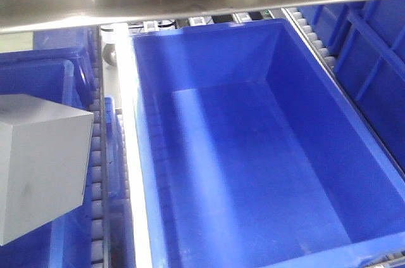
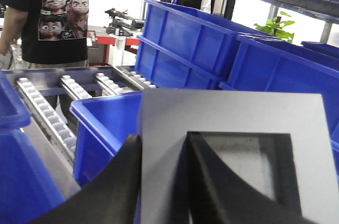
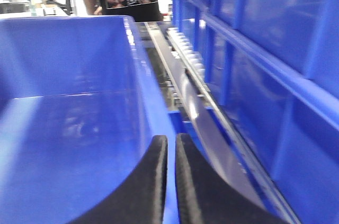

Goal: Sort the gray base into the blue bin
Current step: 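Turn the base toward the rack of blue bins, then stop in front of the empty blue bins holding the base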

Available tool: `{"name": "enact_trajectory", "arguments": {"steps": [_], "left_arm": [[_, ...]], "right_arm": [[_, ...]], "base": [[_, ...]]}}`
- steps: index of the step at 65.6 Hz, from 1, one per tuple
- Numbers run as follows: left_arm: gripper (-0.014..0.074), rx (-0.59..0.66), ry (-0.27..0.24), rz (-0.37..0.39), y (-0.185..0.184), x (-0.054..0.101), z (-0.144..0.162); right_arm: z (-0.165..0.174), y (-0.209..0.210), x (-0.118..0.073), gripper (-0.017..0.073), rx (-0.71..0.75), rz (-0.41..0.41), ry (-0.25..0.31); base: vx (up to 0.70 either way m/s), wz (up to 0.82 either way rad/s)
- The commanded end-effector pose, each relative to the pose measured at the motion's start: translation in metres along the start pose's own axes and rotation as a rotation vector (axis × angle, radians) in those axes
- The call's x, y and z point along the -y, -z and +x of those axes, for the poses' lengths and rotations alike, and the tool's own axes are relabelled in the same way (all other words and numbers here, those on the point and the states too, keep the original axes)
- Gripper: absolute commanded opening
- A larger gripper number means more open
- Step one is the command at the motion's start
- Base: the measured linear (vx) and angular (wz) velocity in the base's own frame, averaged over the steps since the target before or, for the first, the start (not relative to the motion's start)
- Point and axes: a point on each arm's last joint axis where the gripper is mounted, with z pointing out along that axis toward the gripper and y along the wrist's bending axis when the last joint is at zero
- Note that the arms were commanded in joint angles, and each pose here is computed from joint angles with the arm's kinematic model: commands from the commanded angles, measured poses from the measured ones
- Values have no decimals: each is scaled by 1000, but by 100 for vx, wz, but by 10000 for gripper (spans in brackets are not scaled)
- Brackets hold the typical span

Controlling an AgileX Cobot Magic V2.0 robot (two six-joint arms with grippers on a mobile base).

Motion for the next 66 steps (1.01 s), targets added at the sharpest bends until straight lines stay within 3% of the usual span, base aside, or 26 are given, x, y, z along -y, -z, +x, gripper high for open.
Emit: {"name": "enact_trajectory", "arguments": {"steps": [1,66], "left_arm": [[-5,129,13,29,1,4,-19],[-5,129,13,29,1,4,-19]], "right_arm": [[-7,1,0,-4,81,0,13],[-7,1,0,-4,81,0,13]], "base": [[2,11],[1,17]]}}
